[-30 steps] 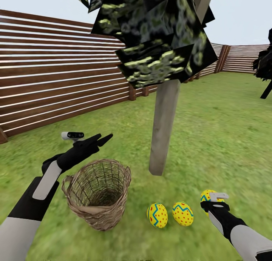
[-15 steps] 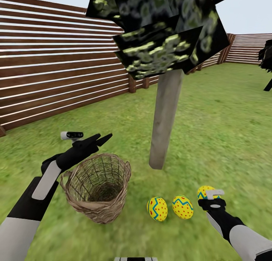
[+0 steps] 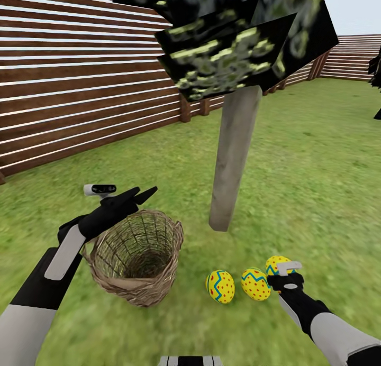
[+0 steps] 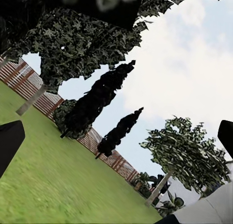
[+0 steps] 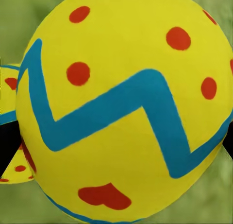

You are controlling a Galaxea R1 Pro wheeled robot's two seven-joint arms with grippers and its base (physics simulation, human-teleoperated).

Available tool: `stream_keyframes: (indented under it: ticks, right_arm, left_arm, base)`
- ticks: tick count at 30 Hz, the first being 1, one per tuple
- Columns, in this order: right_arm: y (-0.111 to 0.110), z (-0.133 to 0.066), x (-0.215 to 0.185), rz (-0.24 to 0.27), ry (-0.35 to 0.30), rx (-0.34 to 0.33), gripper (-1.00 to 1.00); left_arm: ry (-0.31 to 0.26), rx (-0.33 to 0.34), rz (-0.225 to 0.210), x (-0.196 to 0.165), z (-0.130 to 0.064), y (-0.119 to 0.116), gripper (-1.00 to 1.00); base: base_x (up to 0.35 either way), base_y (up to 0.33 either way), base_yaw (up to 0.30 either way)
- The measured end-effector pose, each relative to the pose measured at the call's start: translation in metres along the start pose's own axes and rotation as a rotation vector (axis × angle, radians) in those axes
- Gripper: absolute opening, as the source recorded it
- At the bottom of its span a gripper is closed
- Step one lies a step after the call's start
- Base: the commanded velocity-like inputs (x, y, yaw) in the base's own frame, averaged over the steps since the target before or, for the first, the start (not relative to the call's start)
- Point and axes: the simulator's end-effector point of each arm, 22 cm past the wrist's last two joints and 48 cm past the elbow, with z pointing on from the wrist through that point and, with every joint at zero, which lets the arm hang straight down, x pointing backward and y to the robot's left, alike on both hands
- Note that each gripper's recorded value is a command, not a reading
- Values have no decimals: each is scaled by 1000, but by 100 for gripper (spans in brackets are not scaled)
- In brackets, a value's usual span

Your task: Take the three Easter eggs out of the wicker basket on the lawn in the garden, then place them on the lawn next to a single tree (choose any tree) so that all three eggs are next to the same tree and none are left in the basket.

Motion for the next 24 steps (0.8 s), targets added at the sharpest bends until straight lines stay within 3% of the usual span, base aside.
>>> stream_keyframes:
  ticks: [4, 15, 24]
  right_arm:
    - [-2, 0, -1, -2, -5, 3, -100]
    - [-6, 1, -5, 7, -20, 15, -100]
    - [-29, 5, -21, 21, -43, 57, -100]
  left_arm:
    - [-2, 0, 1, -1, 0, -1, 100]
    - [-1, 4, 2, -1, 0, -1, 100]
    - [0, 23, 2, -1, -2, -6, 100]
  base:
    - [205, -42, 0]
    - [5, -1, 0]
    - [0, 0, 0]
